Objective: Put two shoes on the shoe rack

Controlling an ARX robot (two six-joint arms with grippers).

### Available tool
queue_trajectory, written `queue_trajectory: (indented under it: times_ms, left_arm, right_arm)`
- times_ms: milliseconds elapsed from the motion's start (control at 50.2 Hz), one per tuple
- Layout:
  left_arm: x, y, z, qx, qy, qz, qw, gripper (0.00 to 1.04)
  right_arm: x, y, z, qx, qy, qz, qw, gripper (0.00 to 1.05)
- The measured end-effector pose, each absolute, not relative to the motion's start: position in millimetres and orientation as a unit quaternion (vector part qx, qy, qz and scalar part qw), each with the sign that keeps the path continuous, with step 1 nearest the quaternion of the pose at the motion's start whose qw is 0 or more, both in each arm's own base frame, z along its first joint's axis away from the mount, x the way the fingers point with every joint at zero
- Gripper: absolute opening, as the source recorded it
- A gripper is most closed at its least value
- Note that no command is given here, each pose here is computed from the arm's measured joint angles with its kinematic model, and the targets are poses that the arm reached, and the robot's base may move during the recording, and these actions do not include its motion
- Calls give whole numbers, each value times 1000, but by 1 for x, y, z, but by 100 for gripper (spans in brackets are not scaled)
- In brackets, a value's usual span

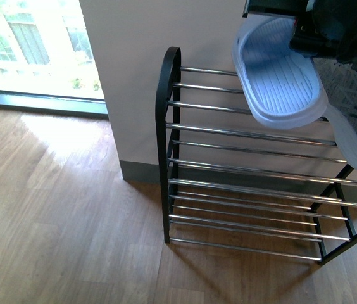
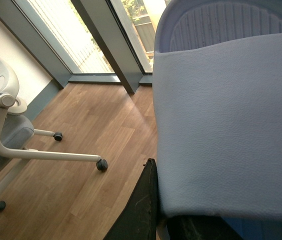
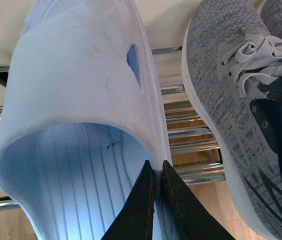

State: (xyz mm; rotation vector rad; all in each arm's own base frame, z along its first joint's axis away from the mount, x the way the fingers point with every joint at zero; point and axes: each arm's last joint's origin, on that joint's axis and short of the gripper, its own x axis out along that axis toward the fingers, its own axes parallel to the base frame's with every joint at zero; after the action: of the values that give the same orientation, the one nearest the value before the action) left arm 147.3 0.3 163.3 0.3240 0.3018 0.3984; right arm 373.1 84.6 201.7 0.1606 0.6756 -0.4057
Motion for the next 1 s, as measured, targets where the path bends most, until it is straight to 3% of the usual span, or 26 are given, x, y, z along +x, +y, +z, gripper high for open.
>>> queue_trajectory:
  times_ms: [179, 378, 995]
  left_arm:
    - [147, 0, 163, 160, 149, 196, 956, 2]
    - [147, 0, 163, 160, 149, 196, 956, 2]
    - [147, 0, 163, 160, 149, 196, 956, 2]
  right_arm:
    - [378, 84, 173, 64, 358, -237, 901, 2]
    - [392, 80, 146, 58, 347, -273, 896, 2]
    - [429, 59, 141, 32, 311, -294, 903, 2]
